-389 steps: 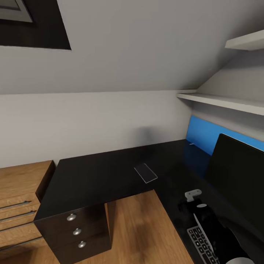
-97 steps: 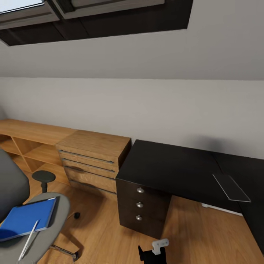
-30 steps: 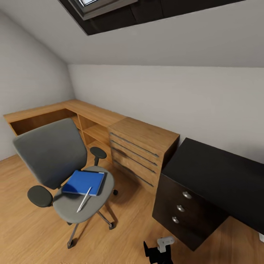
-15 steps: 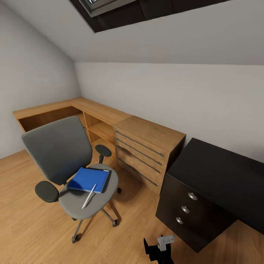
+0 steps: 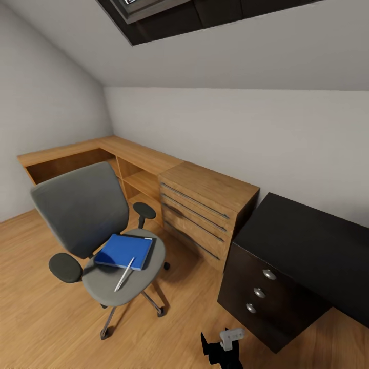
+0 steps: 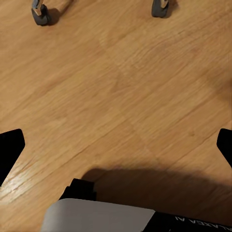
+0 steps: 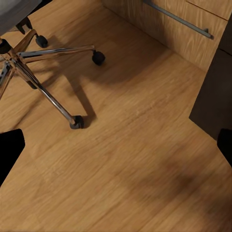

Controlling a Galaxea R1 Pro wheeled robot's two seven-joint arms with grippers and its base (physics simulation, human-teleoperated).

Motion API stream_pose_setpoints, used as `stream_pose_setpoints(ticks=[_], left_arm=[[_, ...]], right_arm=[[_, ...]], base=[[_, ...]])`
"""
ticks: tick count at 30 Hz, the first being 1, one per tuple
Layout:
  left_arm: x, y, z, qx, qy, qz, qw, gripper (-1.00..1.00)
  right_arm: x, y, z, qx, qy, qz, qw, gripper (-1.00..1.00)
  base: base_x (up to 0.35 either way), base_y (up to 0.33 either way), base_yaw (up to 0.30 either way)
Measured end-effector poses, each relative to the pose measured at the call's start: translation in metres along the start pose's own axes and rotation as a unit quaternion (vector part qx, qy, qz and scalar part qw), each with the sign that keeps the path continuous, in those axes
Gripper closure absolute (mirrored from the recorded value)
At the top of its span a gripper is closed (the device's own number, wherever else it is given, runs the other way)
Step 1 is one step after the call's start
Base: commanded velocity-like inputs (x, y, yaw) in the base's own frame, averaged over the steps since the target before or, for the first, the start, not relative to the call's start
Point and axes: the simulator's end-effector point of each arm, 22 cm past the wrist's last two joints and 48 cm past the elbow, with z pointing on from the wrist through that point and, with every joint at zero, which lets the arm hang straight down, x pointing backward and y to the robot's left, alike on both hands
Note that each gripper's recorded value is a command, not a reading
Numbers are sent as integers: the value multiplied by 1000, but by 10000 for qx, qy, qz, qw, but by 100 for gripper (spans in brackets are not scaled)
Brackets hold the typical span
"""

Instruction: In the bedroom, organize the workspace by keeping the computer under the desk, ensuring the monitor is on the desk, placing the keyboard on the desk next to the monitor, placing the mouse on the desk next to the keyboard, moving the folder from the swivel chair onto the desk next to the mouse, stacking the notebook on top of the folder with the pen on top of the notebook, and positioning the swivel chair next to the desk.

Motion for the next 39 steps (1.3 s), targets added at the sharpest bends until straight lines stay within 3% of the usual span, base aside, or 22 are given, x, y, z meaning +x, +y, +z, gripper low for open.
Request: stream_pose_setpoints(ticks=[2,3,6,19,28,39], left_arm=[[0,2,0,-21,-2,0,10000,-100],[-4,18,1,-133,-39,22,9999,-100],[-8,31,2,-204,-65,68,9997,-100],[-12,32,2,-198,-119,77,9997,-100],[-12,32,2,-196,-120,76,9997,-100],[-16,31,2,-182,-165,70,9997,-100]], right_arm=[[0,0,0,-2,0,-3,10000,-100],[0,0,0,-4,0,-4,10000,-100],[0,1,0,-5,1,4,10000,-100],[-4,2,0,-17,-38,-19,10000,-100],[-4,2,0,-17,-40,-19,10000,-100],[-9,3,-1,-20,-93,-19,10000,-100]], base=[[0,0,0],[0,0,0],[0,8,-82],[0,198,-158],[0,286,-17],[0,31,47]])
